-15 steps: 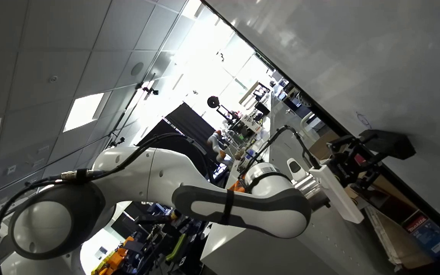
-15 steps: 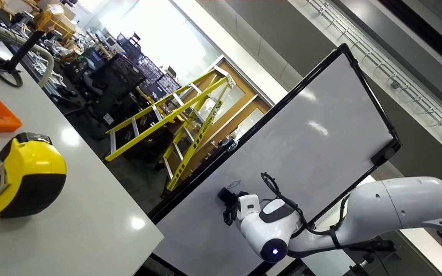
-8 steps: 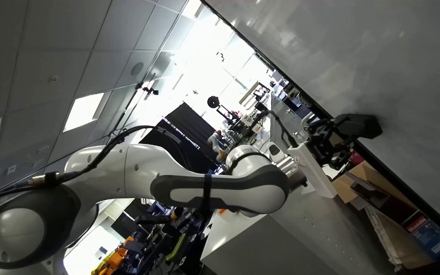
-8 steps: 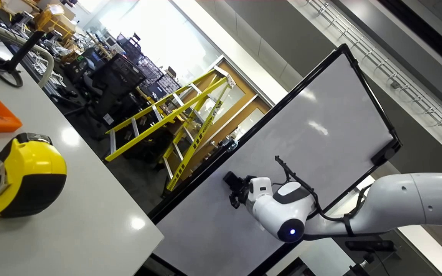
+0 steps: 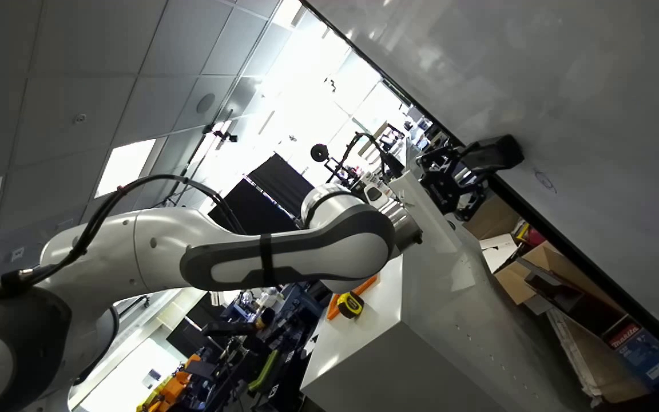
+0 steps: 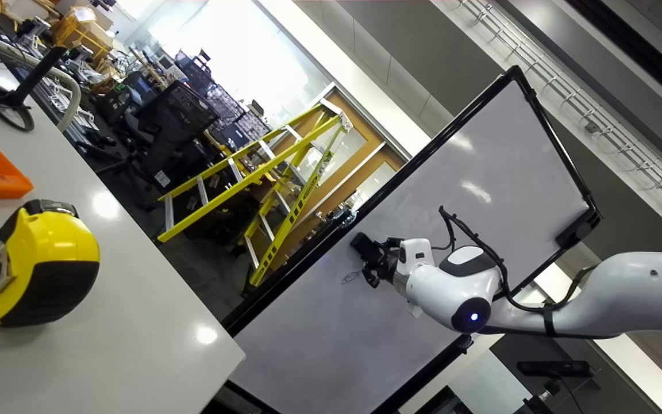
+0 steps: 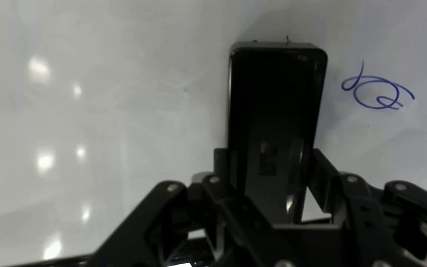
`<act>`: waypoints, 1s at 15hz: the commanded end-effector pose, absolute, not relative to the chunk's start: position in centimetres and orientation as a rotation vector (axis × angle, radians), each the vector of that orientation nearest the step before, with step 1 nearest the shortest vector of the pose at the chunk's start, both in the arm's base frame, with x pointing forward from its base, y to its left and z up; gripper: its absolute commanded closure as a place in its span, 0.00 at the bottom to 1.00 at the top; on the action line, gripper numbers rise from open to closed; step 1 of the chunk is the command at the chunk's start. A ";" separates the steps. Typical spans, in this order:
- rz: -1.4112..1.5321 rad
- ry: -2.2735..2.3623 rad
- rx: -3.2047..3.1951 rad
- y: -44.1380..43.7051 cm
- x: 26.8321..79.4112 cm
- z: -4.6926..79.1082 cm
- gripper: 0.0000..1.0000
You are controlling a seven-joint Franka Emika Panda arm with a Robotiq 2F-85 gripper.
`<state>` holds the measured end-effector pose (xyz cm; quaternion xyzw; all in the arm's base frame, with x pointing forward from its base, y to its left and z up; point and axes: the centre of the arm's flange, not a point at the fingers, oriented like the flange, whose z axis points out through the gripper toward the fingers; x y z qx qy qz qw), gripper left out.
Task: Use the black duster to erase the board then put the duster back on the table
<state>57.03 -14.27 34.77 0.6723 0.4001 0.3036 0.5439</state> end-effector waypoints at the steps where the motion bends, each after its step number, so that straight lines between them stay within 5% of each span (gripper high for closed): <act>1: 0.689 0.986 1.521 -18.1 55.4 34.3 0.71; 2: 0.676 0.982 1.492 -18.2 55.3 34.1 0.71; 3: 0.683 0.981 1.565 -14.5 57.0 34.8 0.46; 7: 0.670 0.990 1.552 -14.5 57.0 34.7 0.46; 8: 0.685 0.985 1.523 -14.3 56.9 34.8 0.71; 15: 0.721 0.914 1.362 -12.7 58.1 34.0 0.71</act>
